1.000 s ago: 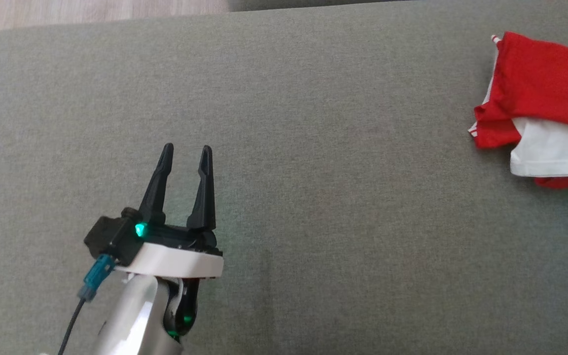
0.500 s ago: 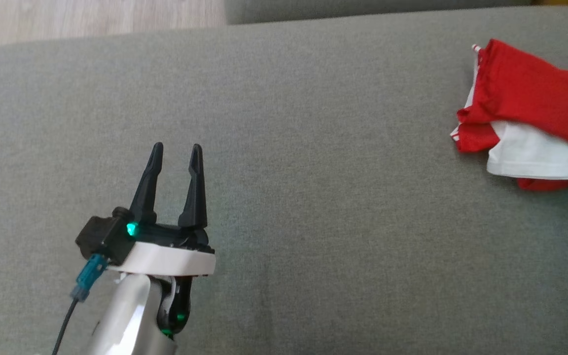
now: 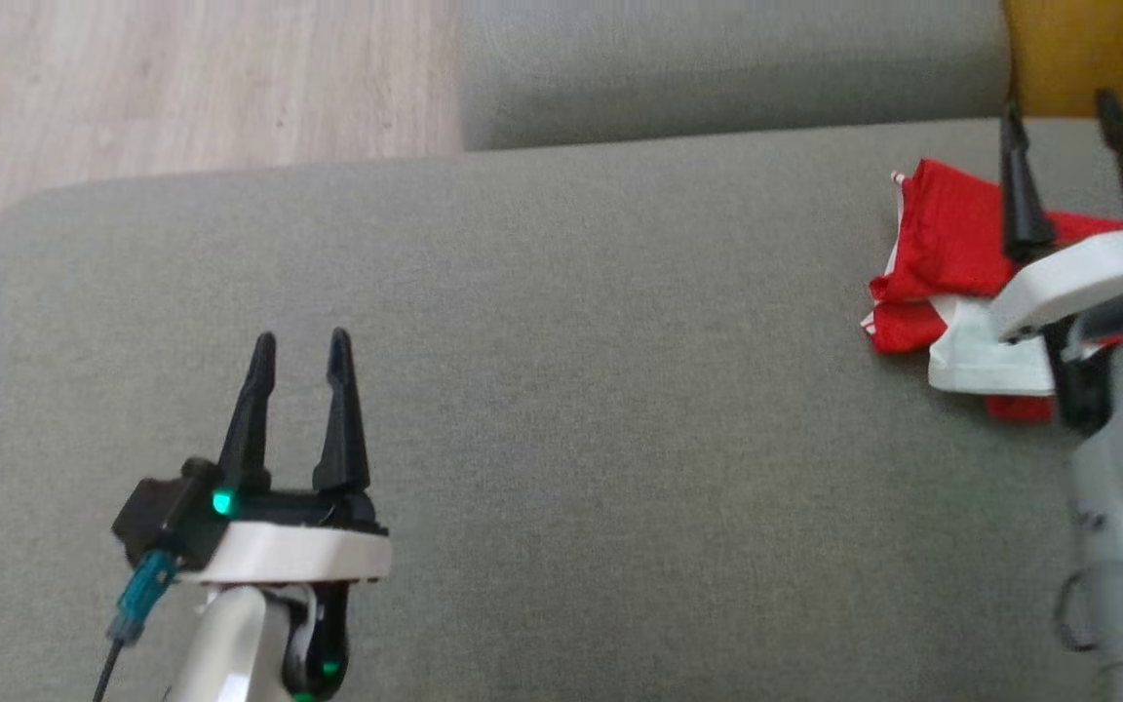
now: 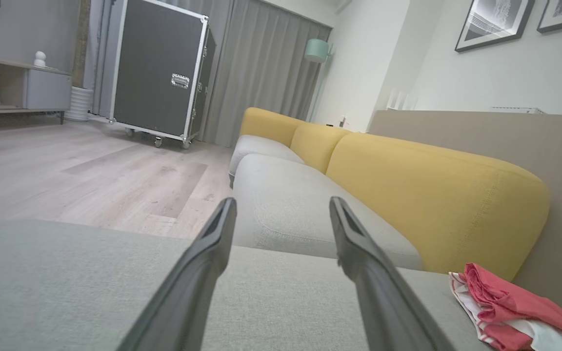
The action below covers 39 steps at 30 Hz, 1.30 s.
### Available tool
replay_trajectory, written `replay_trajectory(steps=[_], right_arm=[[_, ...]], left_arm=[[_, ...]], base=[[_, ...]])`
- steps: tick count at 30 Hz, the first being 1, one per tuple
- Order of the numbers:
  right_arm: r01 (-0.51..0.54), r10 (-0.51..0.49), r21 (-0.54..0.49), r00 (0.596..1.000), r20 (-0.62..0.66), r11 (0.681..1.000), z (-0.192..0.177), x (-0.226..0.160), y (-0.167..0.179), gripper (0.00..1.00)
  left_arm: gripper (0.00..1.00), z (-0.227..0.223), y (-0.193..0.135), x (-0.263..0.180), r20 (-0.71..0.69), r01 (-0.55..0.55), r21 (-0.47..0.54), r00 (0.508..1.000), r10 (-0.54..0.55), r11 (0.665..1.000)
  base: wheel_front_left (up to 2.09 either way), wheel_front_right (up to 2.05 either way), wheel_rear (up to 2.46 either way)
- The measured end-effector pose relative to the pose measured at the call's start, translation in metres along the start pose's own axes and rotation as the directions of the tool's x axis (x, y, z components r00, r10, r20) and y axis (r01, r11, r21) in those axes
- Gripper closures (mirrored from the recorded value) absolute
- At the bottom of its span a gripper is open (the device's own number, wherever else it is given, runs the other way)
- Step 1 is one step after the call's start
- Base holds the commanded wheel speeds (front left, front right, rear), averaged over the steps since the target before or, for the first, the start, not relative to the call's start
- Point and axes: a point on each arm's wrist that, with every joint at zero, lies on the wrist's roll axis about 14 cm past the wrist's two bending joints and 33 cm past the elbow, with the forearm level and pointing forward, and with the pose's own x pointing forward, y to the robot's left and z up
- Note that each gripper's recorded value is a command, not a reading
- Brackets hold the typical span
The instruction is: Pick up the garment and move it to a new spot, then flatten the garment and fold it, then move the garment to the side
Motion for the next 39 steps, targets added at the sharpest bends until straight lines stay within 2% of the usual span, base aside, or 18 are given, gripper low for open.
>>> replay_trajectory(steps=[1, 2, 6, 8, 13, 16, 19, 39], right_arm=[[0.001, -0.006, 0.090, 0.999, 0.052, 0.996, 0.014, -0.006, 0.013, 0.00], [-0.001, -0.010, 0.132, 0.997, 0.079, 0.991, 0.021, -0.009, 0.019, 0.00], [-0.017, -0.020, 0.235, 0.988, 0.154, 0.972, 0.036, -0.025, 0.041, 0.00], [-0.020, -0.018, 0.245, 0.989, 0.150, 0.969, 0.028, -0.036, 0.046, 0.00], [-0.045, 0.025, 0.355, 0.998, 0.060, 0.934, -0.023, -0.073, 0.072, 0.00], [-0.043, 0.058, 0.380, 0.998, -0.026, 0.924, -0.056, -0.097, 0.088, 0.00], [-0.036, 0.065, 0.389, 0.996, -0.063, 0.921, -0.071, -0.109, 0.092, 0.00], [-0.054, 0.064, 0.398, 0.998, -0.011, 0.916, -0.055, -0.105, 0.093, 0.00]], left_arm=[[0.00, 0.005, 0.004, -0.007, 0.012, -0.020, 0.003, 1.000, 0.020, 1.000], [0.00, 0.007, 0.007, -0.010, 0.017, -0.030, 0.004, 0.999, 0.030, 1.000], [0.00, 0.008, 0.012, -0.025, 0.018, -0.054, 0.005, 0.998, 0.054, 0.999], [0.00, 0.005, 0.015, -0.032, 0.007, -0.065, 0.001, 0.998, 0.065, 0.998], [0.00, 0.002, 0.019, -0.042, -0.002, -0.082, -0.016, 0.997, 0.082, 0.997], [0.00, -0.001, 0.021, -0.046, -0.011, -0.094, -0.029, 0.996, 0.093, 0.995], [0.00, -0.014, 0.024, -0.055, -0.051, -0.110, -0.040, 0.993, 0.108, 0.993], [0.00, -0.016, 0.033, -0.059, -0.054, -0.135, -0.067, 0.990, 0.131, 0.989]], base=[[0.00, 0.00, 0.00], [0.00, 0.00, 0.00], [0.00, 0.00, 0.00], [0.00, 0.00, 0.00], [0.00, 0.00, 0.00], [0.00, 0.00, 0.00], [0.00, 0.00, 0.00], [0.00, 0.00, 0.00]])
